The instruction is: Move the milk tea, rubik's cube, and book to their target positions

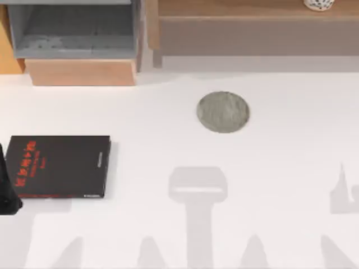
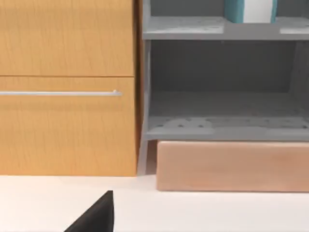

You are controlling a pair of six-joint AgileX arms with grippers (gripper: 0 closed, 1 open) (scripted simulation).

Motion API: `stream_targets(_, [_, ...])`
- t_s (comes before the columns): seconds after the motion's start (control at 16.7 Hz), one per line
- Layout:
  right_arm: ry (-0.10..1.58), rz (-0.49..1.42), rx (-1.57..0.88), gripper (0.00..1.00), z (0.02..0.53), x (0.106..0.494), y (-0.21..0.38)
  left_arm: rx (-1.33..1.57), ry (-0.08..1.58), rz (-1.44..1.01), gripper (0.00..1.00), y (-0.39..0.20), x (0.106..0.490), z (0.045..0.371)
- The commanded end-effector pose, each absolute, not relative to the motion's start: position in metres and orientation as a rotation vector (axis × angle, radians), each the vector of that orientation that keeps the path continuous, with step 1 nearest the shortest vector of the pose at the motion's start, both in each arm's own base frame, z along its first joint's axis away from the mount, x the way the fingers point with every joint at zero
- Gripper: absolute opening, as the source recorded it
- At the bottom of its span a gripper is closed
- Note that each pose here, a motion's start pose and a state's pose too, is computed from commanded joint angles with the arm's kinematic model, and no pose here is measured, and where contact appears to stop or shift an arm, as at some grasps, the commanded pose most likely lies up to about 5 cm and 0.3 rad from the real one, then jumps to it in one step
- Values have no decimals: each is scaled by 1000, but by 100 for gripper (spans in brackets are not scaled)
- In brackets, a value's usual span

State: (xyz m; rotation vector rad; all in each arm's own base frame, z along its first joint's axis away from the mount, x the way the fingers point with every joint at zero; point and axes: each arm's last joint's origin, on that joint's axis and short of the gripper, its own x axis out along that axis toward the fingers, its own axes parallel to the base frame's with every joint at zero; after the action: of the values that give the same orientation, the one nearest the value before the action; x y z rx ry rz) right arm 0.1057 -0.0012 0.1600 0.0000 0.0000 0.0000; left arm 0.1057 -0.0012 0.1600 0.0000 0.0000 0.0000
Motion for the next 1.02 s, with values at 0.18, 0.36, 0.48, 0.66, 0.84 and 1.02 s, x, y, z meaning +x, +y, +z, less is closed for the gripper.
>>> stream_targets(0.18, [-4, 0, 0, 100, 163, 106, -1, 0, 0, 0, 100, -1, 106, 160])
stream_targets(0.36, [-27, -3, -1, 100, 183, 109, 0, 0, 0, 0, 100, -1, 106, 160])
stream_targets(0.48, [-42, -5, -2, 100, 204, 116, 2, 0, 0, 0, 100, -1, 106, 160])
stream_targets(0.66, [-49, -8, -4, 100, 239, 140, 6, 0, 0, 0, 100, -1, 106, 160])
stream_targets(0.84, [-45, -11, -5, 100, 269, 183, 14, 0, 0, 0, 100, -1, 106, 160])
stream_targets(1.02, [-32, -13, -8, 100, 281, 241, 28, 0, 0, 0, 100, -1, 106, 160])
